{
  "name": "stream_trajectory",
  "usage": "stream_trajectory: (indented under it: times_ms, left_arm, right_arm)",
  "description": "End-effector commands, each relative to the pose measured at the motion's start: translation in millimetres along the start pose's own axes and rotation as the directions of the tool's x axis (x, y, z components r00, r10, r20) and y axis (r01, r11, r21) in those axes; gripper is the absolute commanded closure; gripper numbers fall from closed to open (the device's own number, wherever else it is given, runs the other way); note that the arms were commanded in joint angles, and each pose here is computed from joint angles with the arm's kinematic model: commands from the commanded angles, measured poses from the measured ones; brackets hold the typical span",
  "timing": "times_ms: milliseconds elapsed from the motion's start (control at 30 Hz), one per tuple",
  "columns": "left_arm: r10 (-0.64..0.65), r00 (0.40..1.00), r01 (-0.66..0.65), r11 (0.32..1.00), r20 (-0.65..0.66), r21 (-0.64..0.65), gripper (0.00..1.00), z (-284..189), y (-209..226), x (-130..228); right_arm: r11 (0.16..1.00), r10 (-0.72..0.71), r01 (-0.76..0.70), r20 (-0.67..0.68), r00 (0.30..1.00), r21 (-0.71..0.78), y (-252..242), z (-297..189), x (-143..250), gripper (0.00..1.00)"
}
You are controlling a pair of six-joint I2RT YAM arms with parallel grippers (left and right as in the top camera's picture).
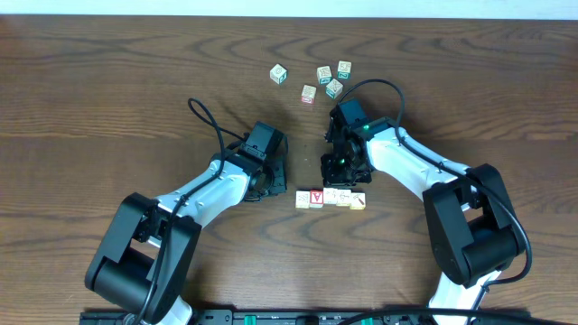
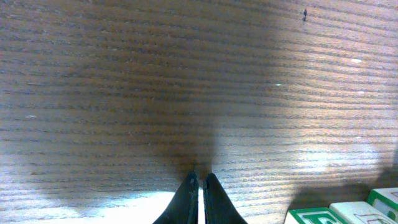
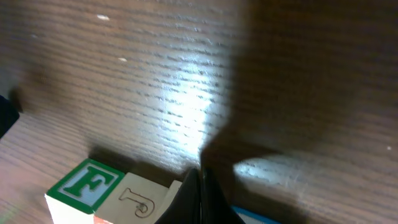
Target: Lift 5 blocks
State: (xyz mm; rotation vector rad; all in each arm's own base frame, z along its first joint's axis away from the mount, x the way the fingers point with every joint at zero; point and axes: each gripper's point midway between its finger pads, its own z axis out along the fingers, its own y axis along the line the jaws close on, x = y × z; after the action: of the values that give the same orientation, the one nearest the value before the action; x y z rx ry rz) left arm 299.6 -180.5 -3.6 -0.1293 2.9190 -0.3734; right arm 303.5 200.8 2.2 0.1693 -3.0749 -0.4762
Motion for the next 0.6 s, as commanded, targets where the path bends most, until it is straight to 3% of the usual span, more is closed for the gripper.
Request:
stream_trajectory:
  times_ms: [0,567]
  left_arm:
    - [-0.017,0.999,0.011,0.995,-0.05,-0.103,0.92,12.3,28.7,16.8]
    - [-0.017,0.999,0.011,0.995,-0.049,-0.102,0.92,12.3,28.6,16.7]
  right_arm:
    - [1.0,0.001,-0.001,-0.005,1.0,0.013,1.8,2.2,0.3,0.99]
    - [1.0,-0.004,0.004,-0.017,1.0,0.017,0.9,2.4,3.3,0.99]
